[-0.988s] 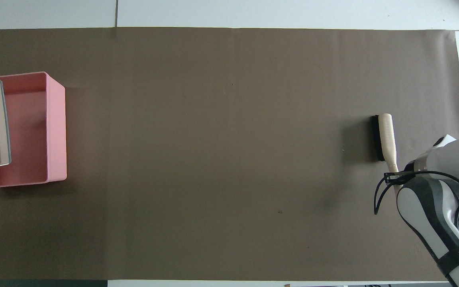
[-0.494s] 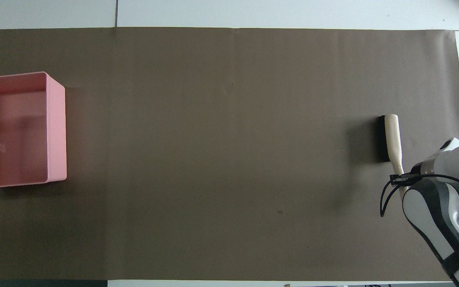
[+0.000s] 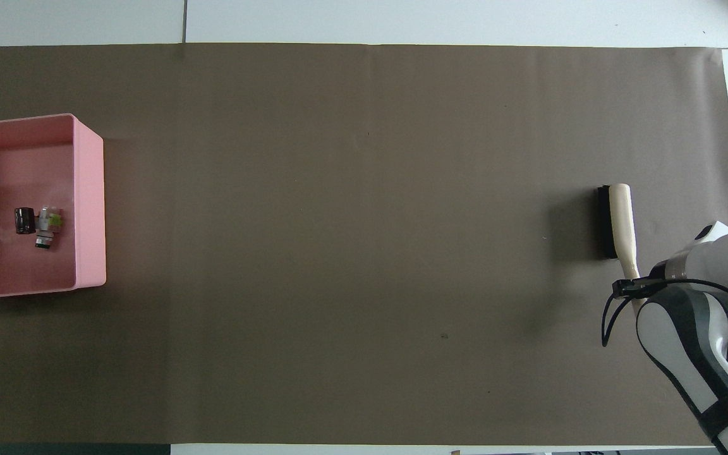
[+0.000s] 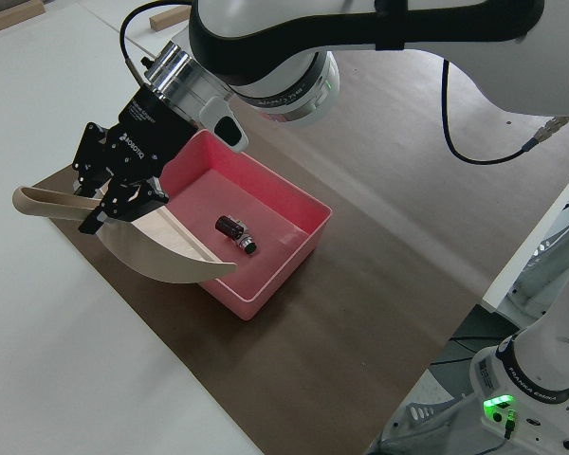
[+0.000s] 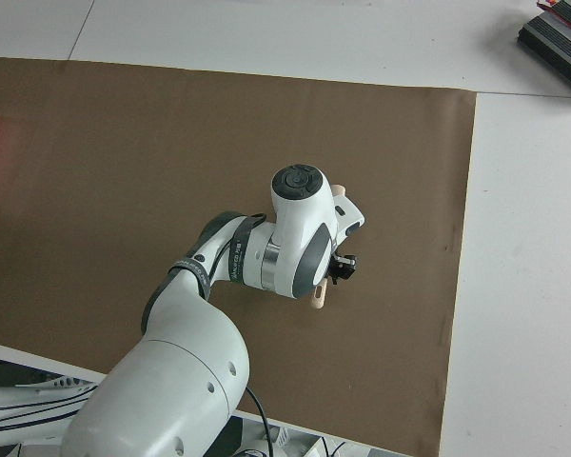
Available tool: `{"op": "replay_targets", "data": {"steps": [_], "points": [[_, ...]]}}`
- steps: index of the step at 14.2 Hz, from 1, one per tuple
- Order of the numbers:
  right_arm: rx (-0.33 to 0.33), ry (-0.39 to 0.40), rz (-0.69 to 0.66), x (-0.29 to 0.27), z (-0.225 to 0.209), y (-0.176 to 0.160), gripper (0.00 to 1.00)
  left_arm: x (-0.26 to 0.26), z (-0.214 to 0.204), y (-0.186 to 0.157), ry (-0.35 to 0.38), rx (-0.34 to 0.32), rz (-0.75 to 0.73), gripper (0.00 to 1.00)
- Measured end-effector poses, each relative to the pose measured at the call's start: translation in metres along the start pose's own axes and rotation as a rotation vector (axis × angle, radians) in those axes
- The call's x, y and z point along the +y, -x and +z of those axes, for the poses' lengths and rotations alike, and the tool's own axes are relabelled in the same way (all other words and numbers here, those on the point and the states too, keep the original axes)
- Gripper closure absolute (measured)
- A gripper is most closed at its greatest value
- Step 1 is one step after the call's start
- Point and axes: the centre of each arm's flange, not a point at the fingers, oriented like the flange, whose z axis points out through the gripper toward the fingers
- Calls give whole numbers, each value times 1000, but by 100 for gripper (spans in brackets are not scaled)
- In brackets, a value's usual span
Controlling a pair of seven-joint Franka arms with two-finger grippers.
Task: Clean e-waste and dump in bin
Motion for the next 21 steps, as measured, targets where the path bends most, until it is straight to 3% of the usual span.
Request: {"op": "replay_targets", "data": {"steps": [4,5,8,13,17,21], "points": [[4,4,-9,-3,-11,-5,4,-1,-6,10,8,-97,44,67],[14,8,-16,-7,-21,-11,0,-3,-10,13,7,-107,45,67],[95,26,-21,-22,-68,-33,0,-9,-29,7,34,-127,57,67],[258,49,-2,-14,-166,-60,0,-27,-69,-14,64,-229,57,67],[226,35,123,-7,-238,-57,0,-25,-70,-13,91,-278,65,67],[212,7,203,-1,-315,-44,0,-28,-81,-25,107,-304,-17,67]]}}
